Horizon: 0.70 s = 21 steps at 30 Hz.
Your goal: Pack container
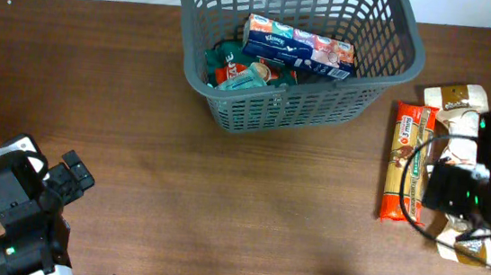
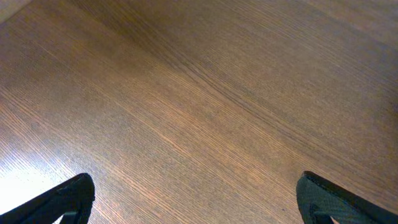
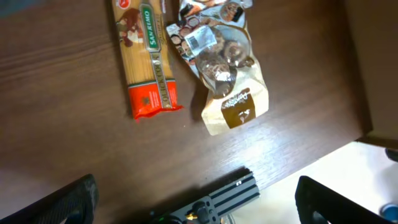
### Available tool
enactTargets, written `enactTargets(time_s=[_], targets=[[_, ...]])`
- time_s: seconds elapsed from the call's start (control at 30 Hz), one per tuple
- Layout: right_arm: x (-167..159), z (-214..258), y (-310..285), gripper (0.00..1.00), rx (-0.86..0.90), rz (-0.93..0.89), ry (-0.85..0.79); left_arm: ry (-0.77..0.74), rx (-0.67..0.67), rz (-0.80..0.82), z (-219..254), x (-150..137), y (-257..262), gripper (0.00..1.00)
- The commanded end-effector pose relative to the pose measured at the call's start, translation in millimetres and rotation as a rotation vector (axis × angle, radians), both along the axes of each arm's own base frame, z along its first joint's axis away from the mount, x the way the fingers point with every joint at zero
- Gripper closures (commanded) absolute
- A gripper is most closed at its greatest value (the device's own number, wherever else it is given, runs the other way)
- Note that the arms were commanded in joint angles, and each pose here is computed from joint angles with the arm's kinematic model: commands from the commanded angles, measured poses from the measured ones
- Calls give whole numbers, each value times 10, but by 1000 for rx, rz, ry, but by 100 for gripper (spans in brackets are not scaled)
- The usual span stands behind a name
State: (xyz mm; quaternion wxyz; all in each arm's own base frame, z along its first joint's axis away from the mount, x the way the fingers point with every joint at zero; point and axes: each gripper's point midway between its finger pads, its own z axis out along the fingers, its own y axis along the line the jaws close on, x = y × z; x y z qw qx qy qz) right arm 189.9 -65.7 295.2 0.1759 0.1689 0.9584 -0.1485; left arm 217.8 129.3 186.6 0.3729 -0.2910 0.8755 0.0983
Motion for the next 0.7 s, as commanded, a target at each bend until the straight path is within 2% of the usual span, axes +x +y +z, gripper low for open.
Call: enactTargets(time_s=[0.0, 0.37, 0.5, 0.67], targets=[[-218, 104, -64, 1, -40, -52, -76, -6, -13, -6, -13, 16, -26, 1], [-721, 135, -148, 1, -75, -143, -226, -8, -18, -11, -16, 22, -38, 1], [-901, -40, -127, 1, -52, -173, -243, -10, -22, -16, -16, 28, -49, 1], [-993, -102, -138, 1, -56, -186, -261, -12, -25, -20, -15, 32, -56, 1]])
